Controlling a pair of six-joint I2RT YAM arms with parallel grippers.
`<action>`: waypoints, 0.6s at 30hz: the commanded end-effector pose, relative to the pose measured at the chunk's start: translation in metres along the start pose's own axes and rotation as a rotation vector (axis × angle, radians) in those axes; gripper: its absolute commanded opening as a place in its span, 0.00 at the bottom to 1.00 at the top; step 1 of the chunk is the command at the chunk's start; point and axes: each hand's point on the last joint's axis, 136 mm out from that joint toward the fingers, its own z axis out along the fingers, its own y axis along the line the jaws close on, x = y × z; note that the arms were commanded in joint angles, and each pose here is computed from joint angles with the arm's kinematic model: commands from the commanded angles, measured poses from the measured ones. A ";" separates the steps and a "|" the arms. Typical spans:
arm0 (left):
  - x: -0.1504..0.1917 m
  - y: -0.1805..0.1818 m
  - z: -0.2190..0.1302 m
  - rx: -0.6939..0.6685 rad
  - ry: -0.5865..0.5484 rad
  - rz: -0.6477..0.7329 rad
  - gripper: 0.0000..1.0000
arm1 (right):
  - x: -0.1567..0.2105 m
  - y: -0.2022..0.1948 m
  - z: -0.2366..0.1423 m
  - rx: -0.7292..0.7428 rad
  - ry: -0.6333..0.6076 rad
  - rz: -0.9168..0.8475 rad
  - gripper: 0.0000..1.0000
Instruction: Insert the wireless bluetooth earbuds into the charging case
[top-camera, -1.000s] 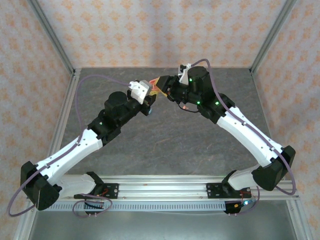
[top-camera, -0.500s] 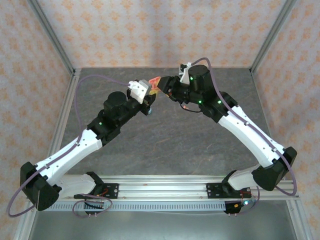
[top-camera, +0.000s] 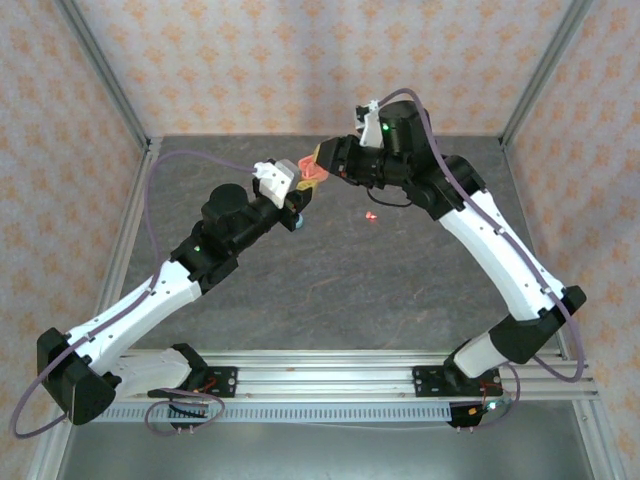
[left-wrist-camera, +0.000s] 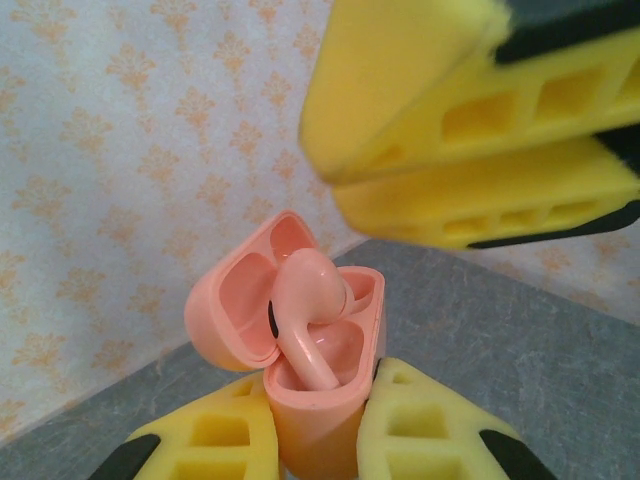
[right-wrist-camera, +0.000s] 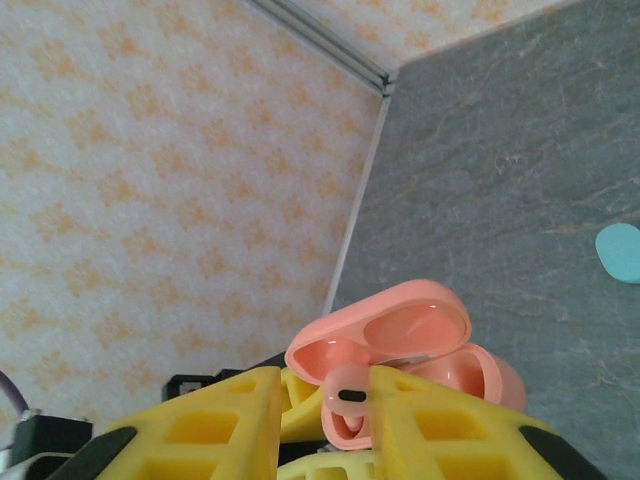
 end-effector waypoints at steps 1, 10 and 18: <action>-0.017 -0.008 -0.007 0.040 -0.044 -0.014 0.00 | 0.008 0.001 -0.005 0.011 0.056 -0.062 0.29; -0.016 -0.011 -0.007 0.058 -0.035 -0.017 0.00 | 0.009 0.001 -0.003 0.008 0.072 -0.111 0.29; -0.016 -0.012 -0.003 0.064 -0.031 -0.015 0.00 | 0.013 0.005 -0.004 -0.011 0.098 -0.154 0.29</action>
